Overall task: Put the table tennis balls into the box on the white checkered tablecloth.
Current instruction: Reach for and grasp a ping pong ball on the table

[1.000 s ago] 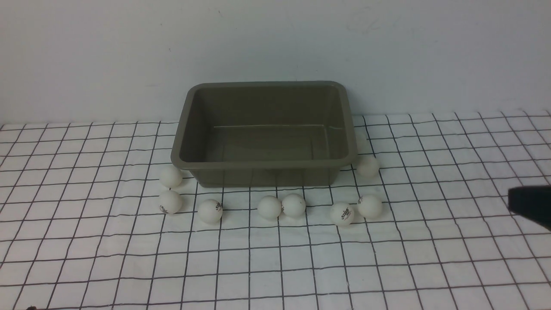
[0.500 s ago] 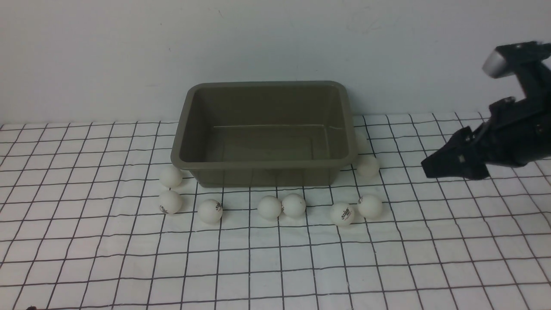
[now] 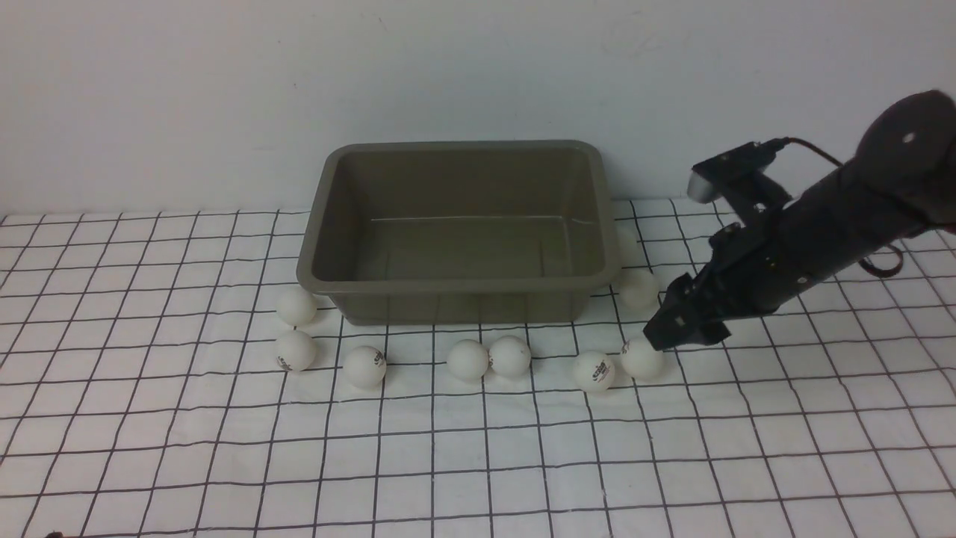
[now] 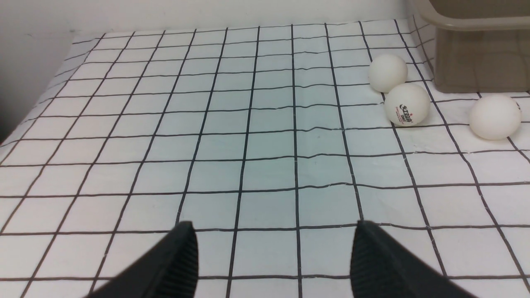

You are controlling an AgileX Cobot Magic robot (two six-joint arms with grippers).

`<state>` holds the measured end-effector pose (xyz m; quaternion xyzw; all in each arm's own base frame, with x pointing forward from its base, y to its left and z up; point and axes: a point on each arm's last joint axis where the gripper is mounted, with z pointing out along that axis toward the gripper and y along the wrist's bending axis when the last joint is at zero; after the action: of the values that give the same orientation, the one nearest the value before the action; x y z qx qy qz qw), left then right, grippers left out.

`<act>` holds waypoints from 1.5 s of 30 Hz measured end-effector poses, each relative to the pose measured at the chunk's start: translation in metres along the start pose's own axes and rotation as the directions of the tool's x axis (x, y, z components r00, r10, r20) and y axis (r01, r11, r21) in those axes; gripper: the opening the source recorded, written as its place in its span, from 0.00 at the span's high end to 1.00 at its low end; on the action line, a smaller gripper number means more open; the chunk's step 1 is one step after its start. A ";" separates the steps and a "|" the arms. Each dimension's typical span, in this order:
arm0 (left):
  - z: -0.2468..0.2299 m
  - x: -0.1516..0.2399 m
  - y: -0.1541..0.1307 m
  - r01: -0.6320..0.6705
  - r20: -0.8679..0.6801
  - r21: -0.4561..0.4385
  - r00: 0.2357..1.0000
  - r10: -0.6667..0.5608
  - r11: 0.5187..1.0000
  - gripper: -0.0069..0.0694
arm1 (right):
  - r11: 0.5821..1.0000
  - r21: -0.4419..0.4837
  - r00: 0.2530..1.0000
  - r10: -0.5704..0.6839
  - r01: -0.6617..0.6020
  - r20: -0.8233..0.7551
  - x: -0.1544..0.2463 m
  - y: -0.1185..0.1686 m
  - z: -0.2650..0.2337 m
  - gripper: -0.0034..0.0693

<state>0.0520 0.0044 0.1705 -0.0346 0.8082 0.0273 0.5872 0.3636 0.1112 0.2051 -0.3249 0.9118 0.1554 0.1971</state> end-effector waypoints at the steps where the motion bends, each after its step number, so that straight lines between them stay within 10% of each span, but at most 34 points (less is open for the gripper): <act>1: 0.000 0.000 0.000 0.000 0.000 0.000 1.000 0.000 1.000 0.32 | 1.000 0.006 1.000 -0.002 0.002 -0.004 -0.002 0.000 0.002 0.29; 45: 0.000 0.000 0.000 0.000 0.000 0.000 1.000 0.000 1.000 0.32 | 0.999 0.028 1.000 0.021 -0.020 -0.023 -0.005 -0.011 0.043 0.29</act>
<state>0.0520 0.0044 0.1705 -0.0348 0.8082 0.0274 0.5872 0.3855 0.1241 0.1681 -0.3145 0.9194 0.1411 0.1894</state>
